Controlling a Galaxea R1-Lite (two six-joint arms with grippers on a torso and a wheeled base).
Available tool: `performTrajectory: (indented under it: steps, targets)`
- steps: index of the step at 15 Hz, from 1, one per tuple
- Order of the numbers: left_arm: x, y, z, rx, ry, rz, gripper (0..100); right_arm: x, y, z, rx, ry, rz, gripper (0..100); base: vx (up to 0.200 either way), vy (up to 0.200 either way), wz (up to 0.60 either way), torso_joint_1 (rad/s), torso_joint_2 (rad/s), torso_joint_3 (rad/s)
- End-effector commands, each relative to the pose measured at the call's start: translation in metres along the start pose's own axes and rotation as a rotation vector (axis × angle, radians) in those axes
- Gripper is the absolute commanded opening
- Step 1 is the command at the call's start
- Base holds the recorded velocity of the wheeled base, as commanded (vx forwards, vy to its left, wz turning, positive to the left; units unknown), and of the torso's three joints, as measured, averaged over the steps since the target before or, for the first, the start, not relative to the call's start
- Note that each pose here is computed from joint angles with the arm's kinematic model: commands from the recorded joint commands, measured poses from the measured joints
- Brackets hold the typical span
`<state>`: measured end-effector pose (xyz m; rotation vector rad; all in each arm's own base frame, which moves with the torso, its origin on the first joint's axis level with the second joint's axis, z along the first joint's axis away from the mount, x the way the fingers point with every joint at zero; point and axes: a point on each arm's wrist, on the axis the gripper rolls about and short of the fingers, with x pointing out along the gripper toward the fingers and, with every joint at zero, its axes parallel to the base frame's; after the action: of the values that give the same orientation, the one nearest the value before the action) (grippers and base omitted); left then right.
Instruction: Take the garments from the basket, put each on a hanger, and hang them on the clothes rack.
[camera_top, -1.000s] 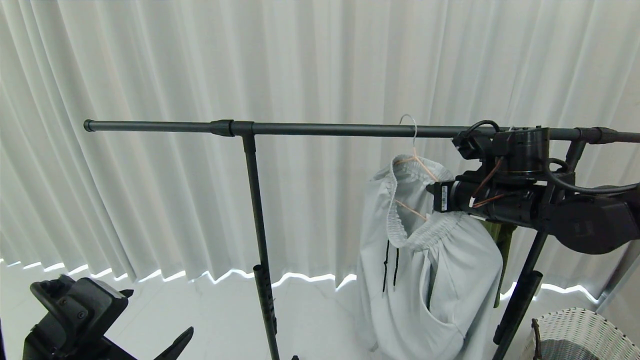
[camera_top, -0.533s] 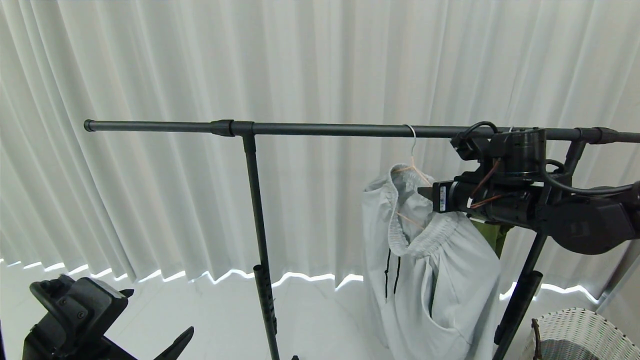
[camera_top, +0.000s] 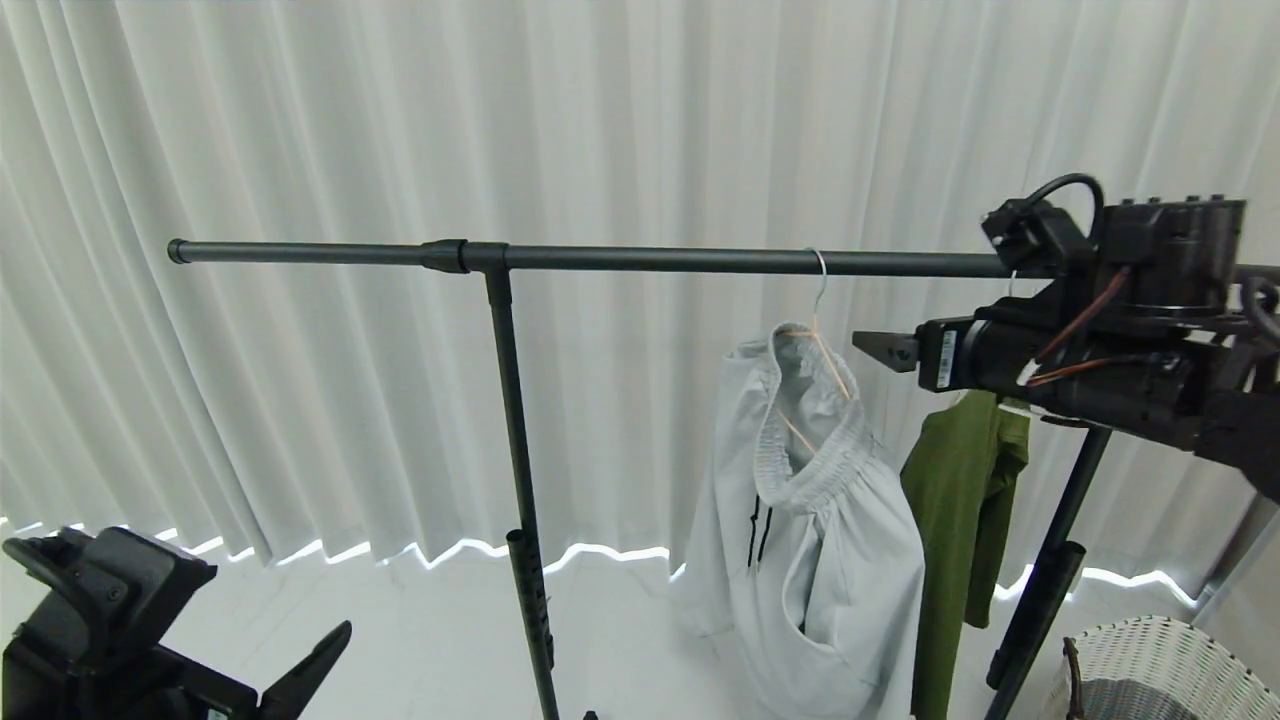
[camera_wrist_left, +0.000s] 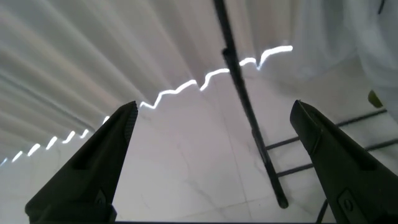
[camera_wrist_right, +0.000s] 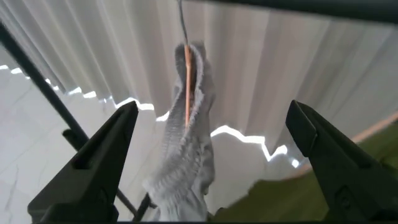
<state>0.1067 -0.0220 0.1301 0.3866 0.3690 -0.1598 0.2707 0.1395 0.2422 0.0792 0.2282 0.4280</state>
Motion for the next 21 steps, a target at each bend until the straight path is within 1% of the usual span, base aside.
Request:
performTrajectory:
  steps: [1,2,4,6,7,8,9,10,12,13,14,15,16,17,18,19,20,21]
  targets:
    - [-0.009,0.015,0.007,-0.065,-0.054,0.114,100,-0.065,-0.003,0.02,-0.028,-0.121,-0.002,100,0.0,0.0,0.0,0.0,0.0,0.0]
    - [-0.016,0.023,0.009,-0.098,-0.073,0.196,100,-0.088,-0.012,0.017,-0.073,-0.142,-0.042,100,0.0,0.0,0.0,0.0,0.0,0.0]
    - [-0.028,0.037,0.006,-0.139,-0.07,0.369,100,-0.128,-0.032,0.005,-0.143,-0.163,-0.15,100,0.0,0.0,0.0,0.0,0.0,0.0]
    - [-0.039,0.045,0.0,-0.177,-0.033,0.527,100,-0.167,-0.045,-0.011,-0.144,-0.148,-0.261,100,0.0,0.0,0.0,0.0,0.0,0.0]
    - [-0.044,0.046,-0.003,-0.193,-0.012,0.589,100,-0.187,-0.047,-0.021,-0.135,-0.138,-0.313,100,0.0,0.0,0.0,0.0,0.0,0.0]
    - [-0.05,0.045,-0.007,-0.207,-0.007,0.631,100,-0.208,-0.048,-0.035,-0.123,-0.118,-0.371,100,0.0,0.0,0.0,0.0,0.0,0.0]
    - [-0.056,0.039,-0.013,-0.206,-0.021,0.638,100,-0.228,-0.047,-0.051,-0.113,-0.104,-0.421,100,0.0,0.0,0.0,0.0,0.0,0.0]
    - [-0.064,0.03,-0.022,-0.199,-0.048,0.641,100,-0.246,-0.043,-0.074,-0.099,-0.078,-0.469,100,0.0,0.0,0.0,0.0,0.0,0.0]
    - [-0.074,0.016,-0.037,-0.18,-0.115,0.625,100,-0.274,-0.032,-0.114,-0.08,-0.045,-0.528,100,0.0,0.0,0.0,0.0,0.0,0.0]
    - [-0.077,0.011,-0.042,-0.168,-0.148,0.605,100,-0.284,-0.028,-0.129,-0.076,-0.038,-0.541,100,0.0,0.0,0.0,0.0,0.0,0.0]
    - [-0.083,0.001,-0.049,-0.124,-0.245,0.518,100,-0.302,-0.019,-0.156,-0.083,-0.04,-0.563,100,0.0,0.0,0.0,0.0,0.0,0.0]
    - [-0.088,-0.005,-0.052,-0.099,-0.302,0.45,100,-0.311,-0.014,-0.173,-0.098,-0.035,-0.585,100,0.0,0.0,0.0,0.0,0.0,0.0]
    - [-0.093,-0.017,-0.065,-0.081,-0.327,0.352,100,-0.317,-0.013,-0.19,-0.105,0.03,-0.672,100,0.0,0.0,0.0,0.0,0.0,0.0]
    - [-0.098,-0.027,-0.078,-0.075,-0.344,0.328,100,-0.317,-0.015,-0.189,-0.106,0.015,-0.737,100,0.0,0.0,0.0,0.0,0.0,0.0]
    - [-0.095,-0.029,-0.084,-0.09,-0.279,0.304,100,-0.312,-0.018,-0.193,-0.113,0.009,-0.731,100,0.0,0.0,0.0,0.0,0.0,0.0]
    - [-0.095,-0.029,-0.084,-0.099,-0.278,0.302,100,-0.307,-0.021,-0.198,-0.112,-0.004,-0.733,100,0.0,0.0,0.0,0.0,0.0,0.0]
    - [-0.095,-0.029,-0.084,-0.1,-0.277,0.303,100,-0.298,-0.025,-0.204,-0.115,-0.042,-0.733,100,0.0,0.0,0.0,0.0,0.0,0.0]
    - [-0.095,-0.029,-0.084,-0.105,-0.274,0.308,100,-0.288,-0.031,-0.216,-0.121,-0.071,-0.736,100,0.0,0.0,0.0,0.0,0.0,0.0]
